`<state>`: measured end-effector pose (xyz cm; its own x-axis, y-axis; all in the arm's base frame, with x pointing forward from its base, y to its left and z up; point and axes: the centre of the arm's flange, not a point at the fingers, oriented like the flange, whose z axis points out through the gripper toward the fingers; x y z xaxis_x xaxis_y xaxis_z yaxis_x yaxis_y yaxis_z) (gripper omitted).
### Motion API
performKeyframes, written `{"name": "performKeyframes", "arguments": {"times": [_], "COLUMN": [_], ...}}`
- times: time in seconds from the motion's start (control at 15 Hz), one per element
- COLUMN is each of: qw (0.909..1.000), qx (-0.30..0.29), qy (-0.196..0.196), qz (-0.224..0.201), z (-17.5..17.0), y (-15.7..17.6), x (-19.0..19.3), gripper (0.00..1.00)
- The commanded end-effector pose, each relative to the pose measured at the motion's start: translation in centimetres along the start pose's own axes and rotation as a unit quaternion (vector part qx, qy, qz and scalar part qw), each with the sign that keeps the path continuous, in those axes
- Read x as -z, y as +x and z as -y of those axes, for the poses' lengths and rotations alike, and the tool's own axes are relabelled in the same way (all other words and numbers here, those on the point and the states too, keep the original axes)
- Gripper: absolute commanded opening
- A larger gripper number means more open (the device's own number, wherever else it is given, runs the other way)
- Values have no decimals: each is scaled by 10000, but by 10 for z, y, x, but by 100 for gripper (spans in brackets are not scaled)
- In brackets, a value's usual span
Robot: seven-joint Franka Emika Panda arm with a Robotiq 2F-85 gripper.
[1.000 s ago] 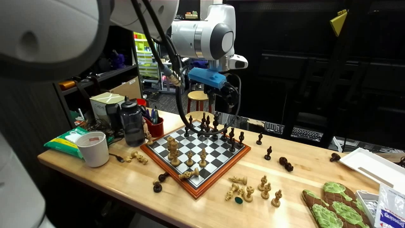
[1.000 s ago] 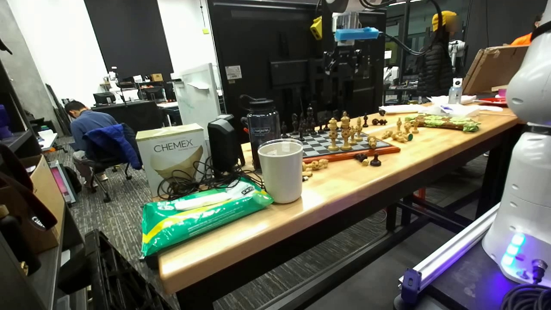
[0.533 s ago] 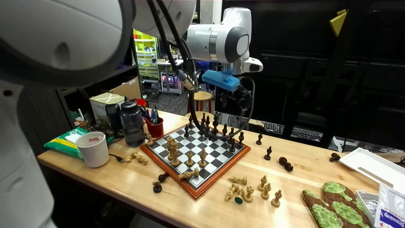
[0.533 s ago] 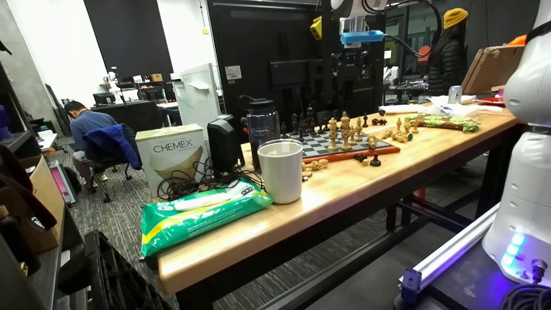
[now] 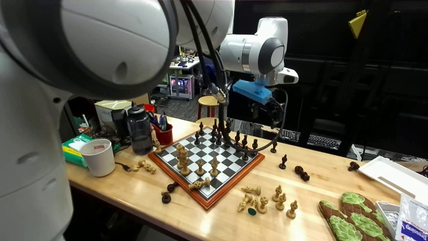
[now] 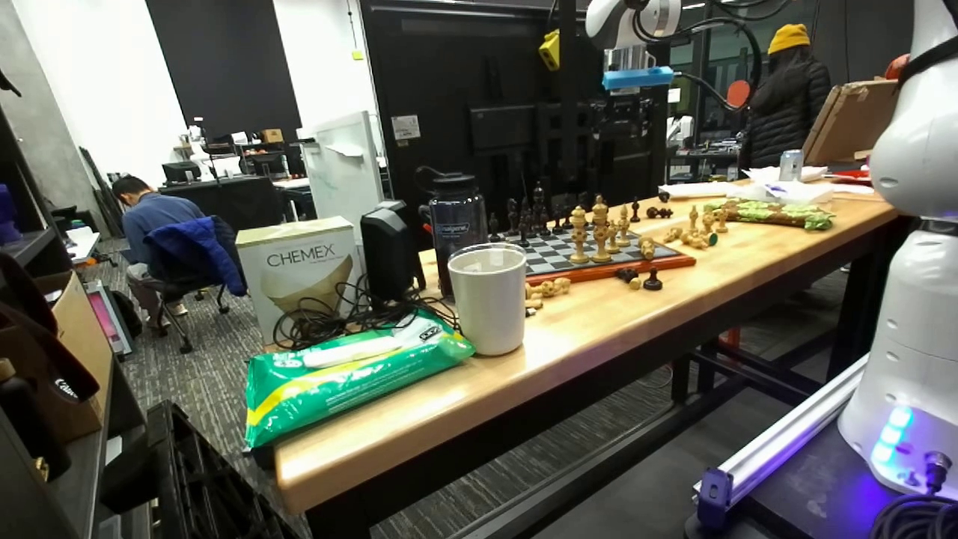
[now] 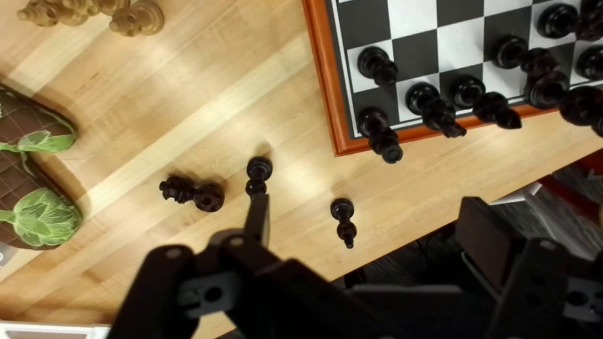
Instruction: Pick up one black chess piece from the counter and place it on the board.
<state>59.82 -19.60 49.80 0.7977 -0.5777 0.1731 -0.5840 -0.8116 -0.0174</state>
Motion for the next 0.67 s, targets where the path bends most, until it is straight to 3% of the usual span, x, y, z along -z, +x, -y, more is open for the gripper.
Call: {"name": "performKeyframes", "arguments": {"times": [0.0, 0.2, 0.6], "qw": [9992, 9974, 9987], "qx": [-392, -675, -485], "qy": [105, 263, 152], "qz": [-59, 26, 53], "z": [-18, -33, -30], "y": [21, 30, 22], "x": [-1, -7, -13], "gripper": [100, 100, 100]}}
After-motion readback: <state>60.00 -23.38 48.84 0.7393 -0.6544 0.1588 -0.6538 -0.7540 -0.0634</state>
